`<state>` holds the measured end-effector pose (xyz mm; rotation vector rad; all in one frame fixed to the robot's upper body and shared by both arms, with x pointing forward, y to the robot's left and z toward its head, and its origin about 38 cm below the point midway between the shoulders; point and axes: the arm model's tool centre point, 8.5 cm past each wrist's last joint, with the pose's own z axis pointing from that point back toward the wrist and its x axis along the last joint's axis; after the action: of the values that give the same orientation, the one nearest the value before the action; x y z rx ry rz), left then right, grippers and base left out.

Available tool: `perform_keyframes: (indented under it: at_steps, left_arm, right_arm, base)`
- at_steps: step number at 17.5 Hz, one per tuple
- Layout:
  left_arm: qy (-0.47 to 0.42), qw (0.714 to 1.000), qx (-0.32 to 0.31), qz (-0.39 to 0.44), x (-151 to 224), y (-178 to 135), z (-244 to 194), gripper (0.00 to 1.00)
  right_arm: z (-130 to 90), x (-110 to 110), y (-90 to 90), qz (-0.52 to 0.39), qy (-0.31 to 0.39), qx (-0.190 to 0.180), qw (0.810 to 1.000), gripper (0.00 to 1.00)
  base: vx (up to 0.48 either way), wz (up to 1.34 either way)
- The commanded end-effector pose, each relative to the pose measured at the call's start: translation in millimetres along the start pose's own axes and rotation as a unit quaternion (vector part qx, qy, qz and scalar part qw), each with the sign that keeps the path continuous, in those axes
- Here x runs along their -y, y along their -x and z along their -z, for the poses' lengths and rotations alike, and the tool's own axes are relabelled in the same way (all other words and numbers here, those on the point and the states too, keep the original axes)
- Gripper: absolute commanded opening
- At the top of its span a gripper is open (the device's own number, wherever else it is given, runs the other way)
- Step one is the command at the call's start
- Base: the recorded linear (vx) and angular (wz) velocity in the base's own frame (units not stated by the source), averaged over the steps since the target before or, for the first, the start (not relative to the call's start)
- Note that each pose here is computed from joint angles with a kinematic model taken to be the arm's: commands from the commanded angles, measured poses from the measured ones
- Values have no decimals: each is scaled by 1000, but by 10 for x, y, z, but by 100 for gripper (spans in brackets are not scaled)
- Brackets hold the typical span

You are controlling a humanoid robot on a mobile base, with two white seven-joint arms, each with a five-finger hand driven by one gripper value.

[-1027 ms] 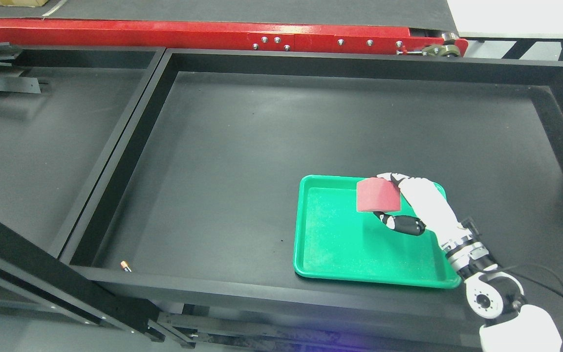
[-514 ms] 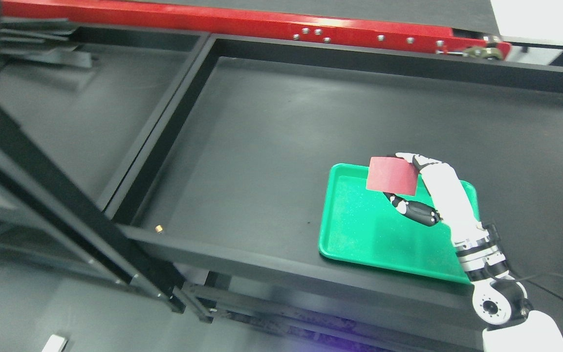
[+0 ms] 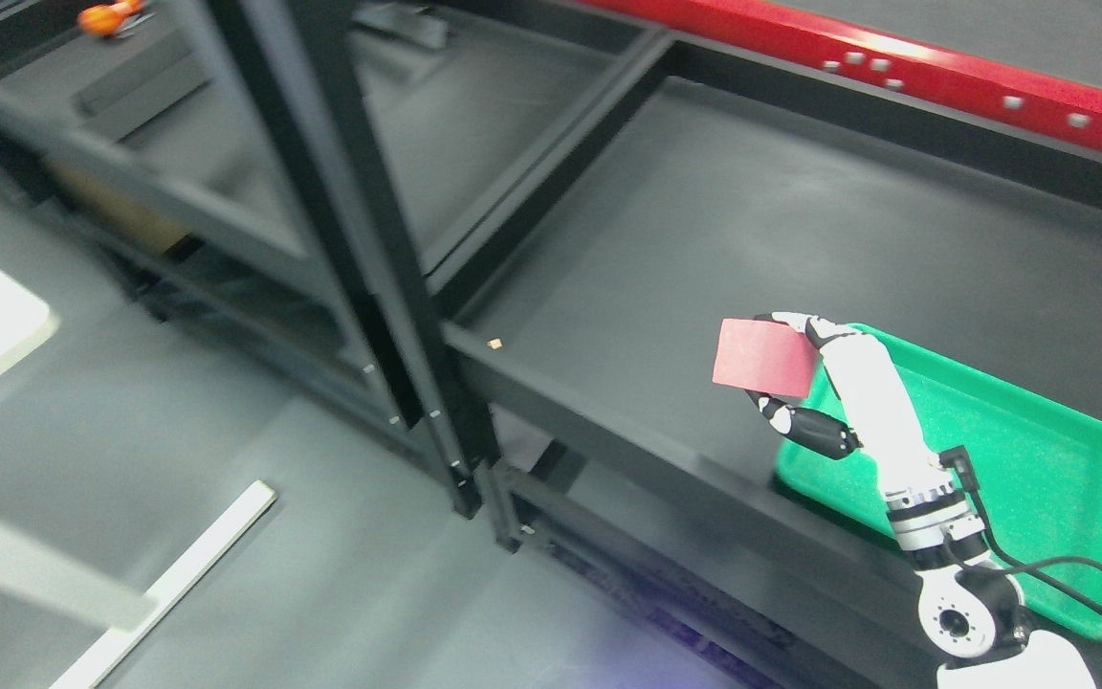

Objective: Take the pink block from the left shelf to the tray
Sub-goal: 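Carry the pink cube in the right hand while turning to the blue tray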

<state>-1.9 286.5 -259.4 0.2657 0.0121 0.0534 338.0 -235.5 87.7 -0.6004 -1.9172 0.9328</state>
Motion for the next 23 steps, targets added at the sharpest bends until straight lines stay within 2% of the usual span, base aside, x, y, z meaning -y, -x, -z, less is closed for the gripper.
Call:
perform_keyframes:
  at_steps: [1,9,14,23]
  left_arm:
    - [-7,1000,23,-4,-95,-255,10,100]
    - [-7,1000,24,-4,-94,-264,10,100]
    - [-7,1000,23,-4,-95,-255,10,100]
    - [-7,1000,23,-4,-95,-255,10,100]
  right_arm:
    - [-100,46,-52,0,11,-4,1000,5]
    - [-161,26,-59,3,7,-7,1000,5]
    - [-116,20,-131,7,11,13,1000,5]
    - [-89,-13,-176,13,11,21,1000,5]
  base:
    - [-143,809]
    - [-166,803]
    - [-122,773]
    - [-6,349]
